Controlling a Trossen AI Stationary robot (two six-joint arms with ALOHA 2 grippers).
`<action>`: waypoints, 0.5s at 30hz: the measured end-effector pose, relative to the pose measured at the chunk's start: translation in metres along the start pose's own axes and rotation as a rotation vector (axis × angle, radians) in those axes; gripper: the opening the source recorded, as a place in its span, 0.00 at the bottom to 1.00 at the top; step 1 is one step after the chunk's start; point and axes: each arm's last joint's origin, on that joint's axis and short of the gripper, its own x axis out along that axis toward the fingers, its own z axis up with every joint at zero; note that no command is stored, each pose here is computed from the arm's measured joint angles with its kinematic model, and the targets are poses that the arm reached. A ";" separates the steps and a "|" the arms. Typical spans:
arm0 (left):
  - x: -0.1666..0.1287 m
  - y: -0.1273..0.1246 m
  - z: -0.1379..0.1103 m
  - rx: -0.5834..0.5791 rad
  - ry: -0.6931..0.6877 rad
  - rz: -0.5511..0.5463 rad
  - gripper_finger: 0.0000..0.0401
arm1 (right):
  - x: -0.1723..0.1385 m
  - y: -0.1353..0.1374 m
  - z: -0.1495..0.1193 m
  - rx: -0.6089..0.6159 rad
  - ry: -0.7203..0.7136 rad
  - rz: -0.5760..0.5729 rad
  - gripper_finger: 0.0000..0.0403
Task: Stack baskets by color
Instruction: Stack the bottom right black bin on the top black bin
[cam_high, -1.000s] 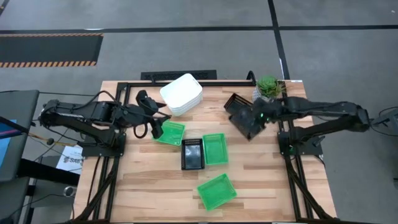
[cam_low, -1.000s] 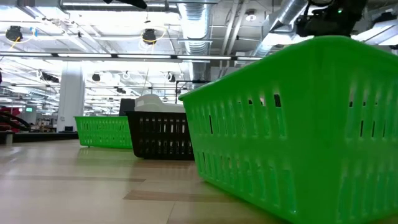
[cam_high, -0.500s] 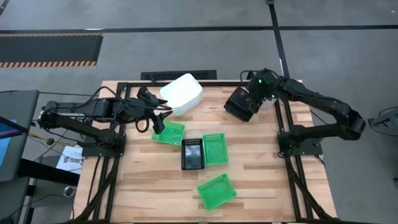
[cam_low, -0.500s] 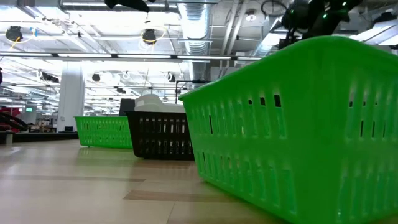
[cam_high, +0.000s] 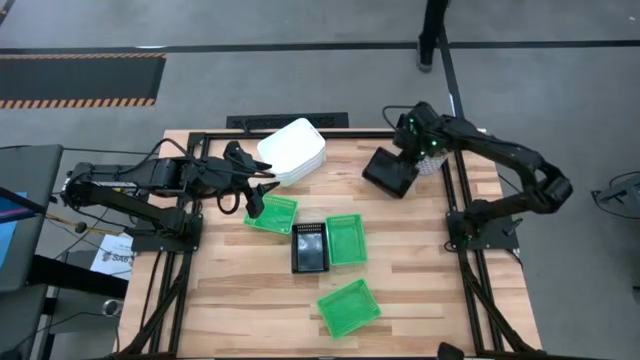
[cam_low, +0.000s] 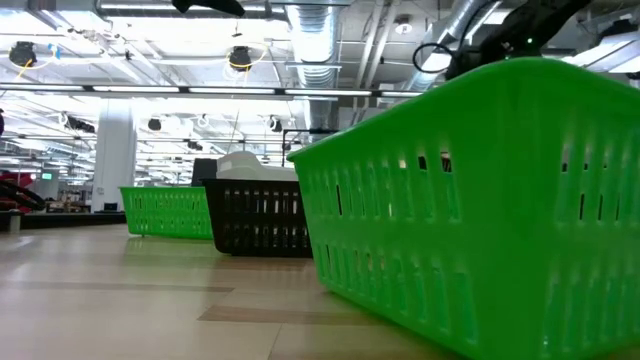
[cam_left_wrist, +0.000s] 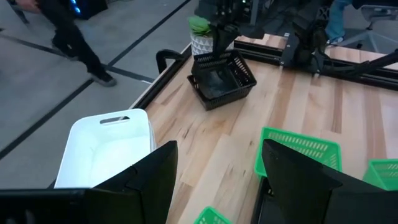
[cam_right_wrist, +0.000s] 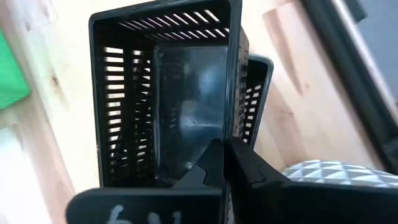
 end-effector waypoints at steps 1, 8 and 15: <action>0.000 0.000 0.000 0.000 0.000 0.000 0.56 | 0.002 0.000 0.000 -0.003 0.005 0.013 0.04; 0.000 0.000 0.000 0.001 0.000 0.000 0.56 | 0.011 -0.003 -0.001 0.037 0.037 0.054 0.05; 0.000 0.000 0.000 0.001 0.000 0.001 0.56 | 0.021 -0.005 -0.002 0.060 0.069 0.064 0.23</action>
